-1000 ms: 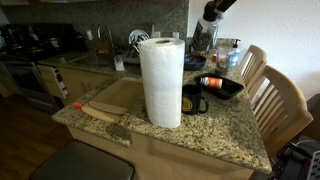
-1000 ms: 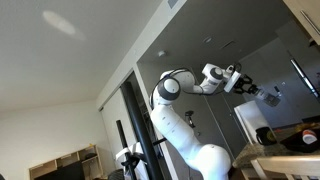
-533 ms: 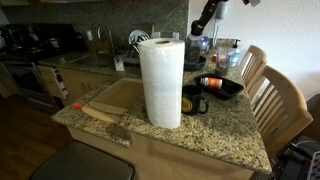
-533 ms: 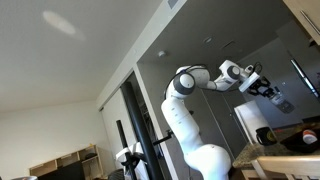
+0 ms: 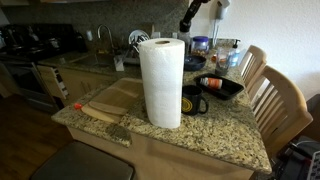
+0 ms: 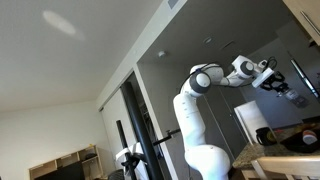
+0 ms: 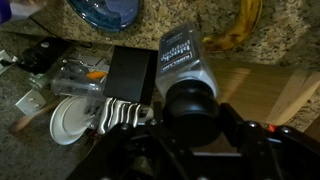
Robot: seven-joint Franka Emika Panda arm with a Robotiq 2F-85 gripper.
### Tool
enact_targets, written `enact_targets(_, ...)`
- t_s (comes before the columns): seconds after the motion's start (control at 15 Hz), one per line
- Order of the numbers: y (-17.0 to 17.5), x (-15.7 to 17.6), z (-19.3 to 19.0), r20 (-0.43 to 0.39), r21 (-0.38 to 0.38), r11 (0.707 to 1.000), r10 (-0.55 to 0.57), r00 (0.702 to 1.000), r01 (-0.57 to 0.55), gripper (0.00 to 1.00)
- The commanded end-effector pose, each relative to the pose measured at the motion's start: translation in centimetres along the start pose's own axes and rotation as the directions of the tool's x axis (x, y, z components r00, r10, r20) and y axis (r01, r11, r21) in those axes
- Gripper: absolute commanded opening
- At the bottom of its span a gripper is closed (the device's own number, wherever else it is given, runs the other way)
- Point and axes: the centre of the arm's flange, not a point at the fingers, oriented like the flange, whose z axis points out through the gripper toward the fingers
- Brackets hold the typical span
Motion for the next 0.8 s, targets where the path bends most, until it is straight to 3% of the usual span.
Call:
enact_targets(0.0,1.7,-0.4,4.1,0.026,0.040,0.998,0.046,0.999,-0.047,0.33)
enact_targets(0.27,2.4,-3.2,8.1,0.072,0.084,0.989,0.113,0.991,-0.119,0.33)
enact_targets(0.73,2.0,-5.7,11.5,0.153,0.131,0.977,0.150,0.977,-0.171,0.33)
